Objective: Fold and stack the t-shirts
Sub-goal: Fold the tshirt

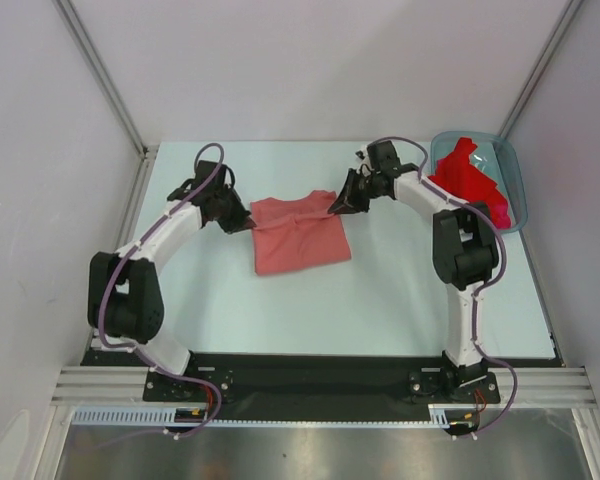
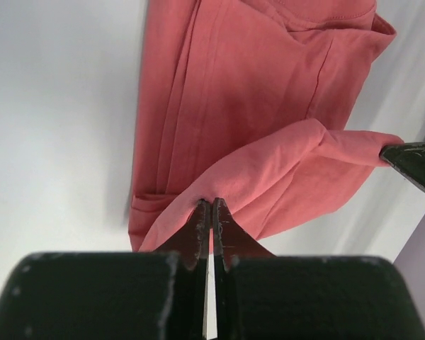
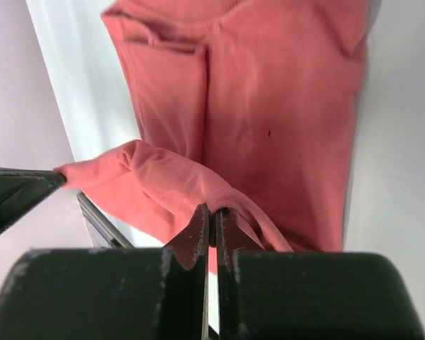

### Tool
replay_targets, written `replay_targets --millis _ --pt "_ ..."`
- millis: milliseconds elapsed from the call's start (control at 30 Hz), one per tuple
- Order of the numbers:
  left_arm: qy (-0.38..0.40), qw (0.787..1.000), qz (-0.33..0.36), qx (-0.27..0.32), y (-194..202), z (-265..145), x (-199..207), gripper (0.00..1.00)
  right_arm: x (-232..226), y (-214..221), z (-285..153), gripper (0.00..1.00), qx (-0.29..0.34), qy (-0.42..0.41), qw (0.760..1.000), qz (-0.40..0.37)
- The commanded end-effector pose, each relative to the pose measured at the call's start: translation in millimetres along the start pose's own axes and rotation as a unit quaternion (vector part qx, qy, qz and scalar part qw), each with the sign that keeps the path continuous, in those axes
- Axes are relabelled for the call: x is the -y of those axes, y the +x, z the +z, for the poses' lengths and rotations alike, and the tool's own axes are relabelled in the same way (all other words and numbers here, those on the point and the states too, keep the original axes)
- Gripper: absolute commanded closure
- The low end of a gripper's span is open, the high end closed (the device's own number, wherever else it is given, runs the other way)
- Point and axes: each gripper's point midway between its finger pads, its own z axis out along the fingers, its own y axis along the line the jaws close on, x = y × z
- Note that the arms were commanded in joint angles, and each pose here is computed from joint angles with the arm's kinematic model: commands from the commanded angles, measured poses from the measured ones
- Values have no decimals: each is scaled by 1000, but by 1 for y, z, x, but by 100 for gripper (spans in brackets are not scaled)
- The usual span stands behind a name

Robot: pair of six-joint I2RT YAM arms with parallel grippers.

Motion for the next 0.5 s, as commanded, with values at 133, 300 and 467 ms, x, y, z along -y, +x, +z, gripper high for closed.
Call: replay_targets --millis 133,300,467 --pt "35 999 14 20 -48 15 23 100 -12 -50 14 100 25 -28 999 7" --pt "41 999 10 22 -73 27 28 100 -17 -76 18 100 42 -44 998 10" --pt "40 999 2 18 -85 42 22 100 -10 -90 32 100 50 -56 997 20"
